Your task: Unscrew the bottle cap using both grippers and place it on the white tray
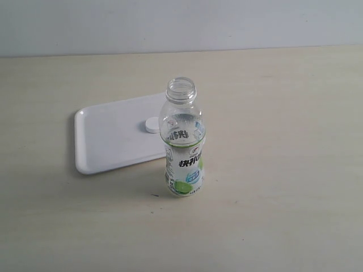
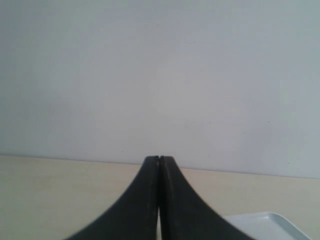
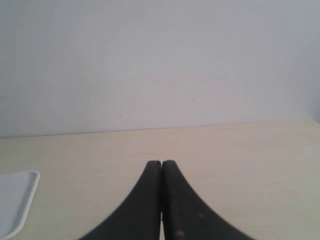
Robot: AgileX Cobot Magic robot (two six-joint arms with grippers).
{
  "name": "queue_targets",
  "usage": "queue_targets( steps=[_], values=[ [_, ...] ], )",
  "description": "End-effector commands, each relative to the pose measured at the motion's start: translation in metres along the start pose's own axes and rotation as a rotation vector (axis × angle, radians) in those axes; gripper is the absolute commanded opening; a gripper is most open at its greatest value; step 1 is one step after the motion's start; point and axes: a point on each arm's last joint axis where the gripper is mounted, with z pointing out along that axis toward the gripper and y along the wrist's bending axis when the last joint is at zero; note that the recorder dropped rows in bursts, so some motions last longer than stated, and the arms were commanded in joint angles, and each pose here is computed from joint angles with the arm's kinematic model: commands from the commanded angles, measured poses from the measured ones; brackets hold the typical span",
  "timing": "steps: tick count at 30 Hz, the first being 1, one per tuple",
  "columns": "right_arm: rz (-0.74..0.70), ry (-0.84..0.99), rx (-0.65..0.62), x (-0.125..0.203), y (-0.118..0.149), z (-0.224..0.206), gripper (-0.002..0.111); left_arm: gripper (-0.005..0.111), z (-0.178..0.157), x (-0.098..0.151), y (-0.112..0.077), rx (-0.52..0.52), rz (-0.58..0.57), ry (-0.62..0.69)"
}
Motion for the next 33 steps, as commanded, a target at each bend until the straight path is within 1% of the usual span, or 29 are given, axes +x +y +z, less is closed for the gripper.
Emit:
queue_targets(
  steps=[1, 13, 15, 17, 19, 20, 33],
  values=[
    [-0.011, -0.003, 0.007, 0.0012, -0.0005, -0.0003, 0.000, 0.000, -0.0005, 0.0002, 0.0000, 0.001, 0.002, -0.006],
    [-0.011, -0.003, 0.007, 0.0012, -0.0005, -0.0003, 0.000, 0.000, -0.0005, -0.0014, -0.0004, 0.005, 0.002, -0.024],
    [-0.011, -0.003, 0.007, 0.0012, -0.0005, -0.0003, 0.000, 0.000, -0.0005, -0.0013, -0.0003, 0.004, 0.024, -0.023],
    [-0.011, -0.003, 0.007, 0.0012, -0.0005, -0.0003, 0.000, 0.000, -0.0005, 0.0027, 0.0006, -0.005, 0.042, 0.021],
    [-0.011, -0.003, 0.007, 0.0012, -0.0005, -0.0003, 0.000, 0.000, -0.0007, 0.0067, 0.0016, -0.014, 0.090, 0.066],
    [-0.011, -0.003, 0.007, 0.0012, -0.0005, -0.0003, 0.000, 0.000, -0.0008, 0.0072, 0.0017, -0.014, 0.104, 0.071],
    [-0.010, -0.002, 0.006, 0.0012, -0.0004, -0.0003, 0.000, 0.000, -0.0008, 0.0072, 0.0017, -0.014, 0.104, 0.071]
  ],
)
